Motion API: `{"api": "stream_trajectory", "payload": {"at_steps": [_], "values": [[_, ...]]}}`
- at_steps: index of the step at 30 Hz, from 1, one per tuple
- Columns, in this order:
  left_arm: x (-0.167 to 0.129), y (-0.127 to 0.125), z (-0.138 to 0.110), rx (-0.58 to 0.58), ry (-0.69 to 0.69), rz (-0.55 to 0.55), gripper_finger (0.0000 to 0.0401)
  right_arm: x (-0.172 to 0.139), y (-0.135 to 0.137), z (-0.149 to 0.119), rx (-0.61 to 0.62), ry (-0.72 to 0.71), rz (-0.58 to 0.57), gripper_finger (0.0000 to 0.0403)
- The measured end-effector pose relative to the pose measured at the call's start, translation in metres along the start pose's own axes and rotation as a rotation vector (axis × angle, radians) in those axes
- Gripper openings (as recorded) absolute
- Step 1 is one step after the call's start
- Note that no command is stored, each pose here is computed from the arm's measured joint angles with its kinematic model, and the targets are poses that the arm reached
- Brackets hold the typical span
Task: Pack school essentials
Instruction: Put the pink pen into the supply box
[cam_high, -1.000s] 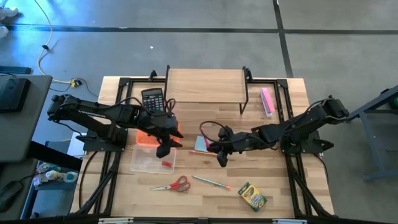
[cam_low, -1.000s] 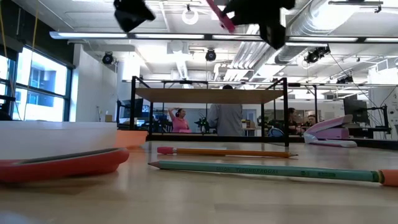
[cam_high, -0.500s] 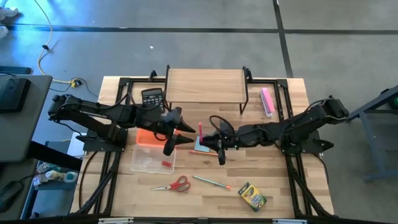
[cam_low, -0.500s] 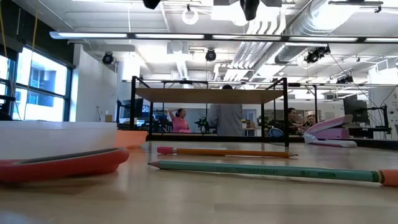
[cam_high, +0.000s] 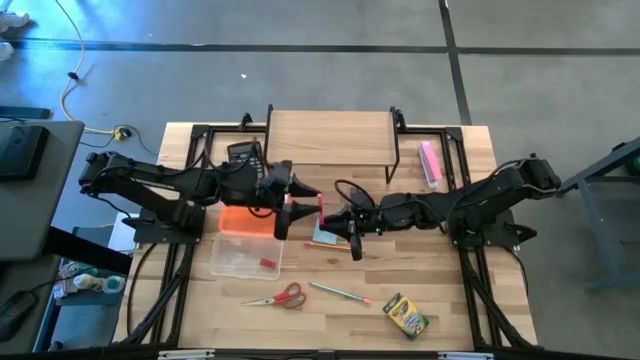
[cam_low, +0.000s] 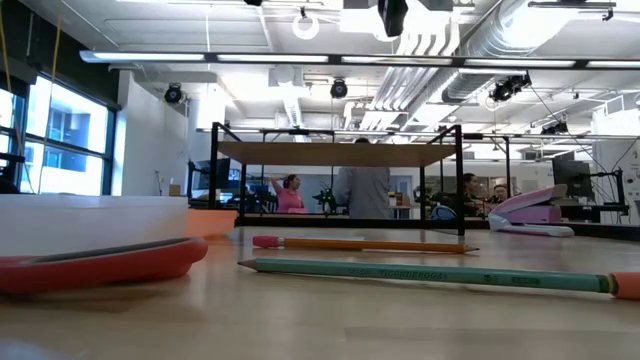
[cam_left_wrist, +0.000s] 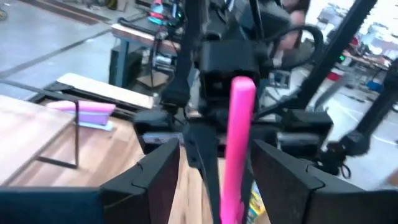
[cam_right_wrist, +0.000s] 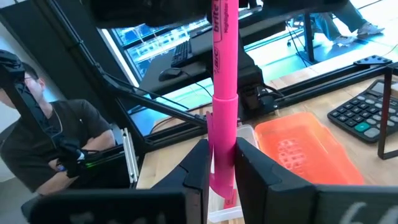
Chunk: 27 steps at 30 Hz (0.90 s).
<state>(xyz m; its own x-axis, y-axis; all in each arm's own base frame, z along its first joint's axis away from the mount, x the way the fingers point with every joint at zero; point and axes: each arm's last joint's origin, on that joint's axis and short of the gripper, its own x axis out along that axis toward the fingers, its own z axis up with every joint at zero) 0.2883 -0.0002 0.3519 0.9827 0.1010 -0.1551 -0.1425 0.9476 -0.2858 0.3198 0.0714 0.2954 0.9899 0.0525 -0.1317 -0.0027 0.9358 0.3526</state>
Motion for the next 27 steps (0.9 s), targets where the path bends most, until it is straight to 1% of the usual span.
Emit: {"api": "stream_trajectory", "payload": {"at_steps": [9, 12, 15, 23, 27], "values": [[0.000, 0.002, 0.003, -0.003, -0.030, 0.031, 0.0186, 0.001, -0.004, 0.002, 0.031, 0.002, 0.007, 0.0041], [0.000, 0.004, 0.003, -0.004, -0.032, 0.037, 0.0178, 0.001, -0.004, 0.002, 0.038, 0.002, 0.005, 0.0041], [0.000, 0.006, 0.004, -0.005, -0.033, 0.041, 0.0155, 0.001, -0.005, 0.002, 0.044, 0.000, 0.000, 0.0041], [0.001, 0.006, 0.004, -0.005, -0.025, 0.014, 0.0068, 0.002, -0.011, 0.005, 0.062, -0.007, -0.017, 0.0041], [0.001, 0.006, 0.004, -0.006, -0.025, 0.013, 0.0032, 0.002, -0.013, 0.005, 0.062, -0.004, -0.018, 0.0041]]}}
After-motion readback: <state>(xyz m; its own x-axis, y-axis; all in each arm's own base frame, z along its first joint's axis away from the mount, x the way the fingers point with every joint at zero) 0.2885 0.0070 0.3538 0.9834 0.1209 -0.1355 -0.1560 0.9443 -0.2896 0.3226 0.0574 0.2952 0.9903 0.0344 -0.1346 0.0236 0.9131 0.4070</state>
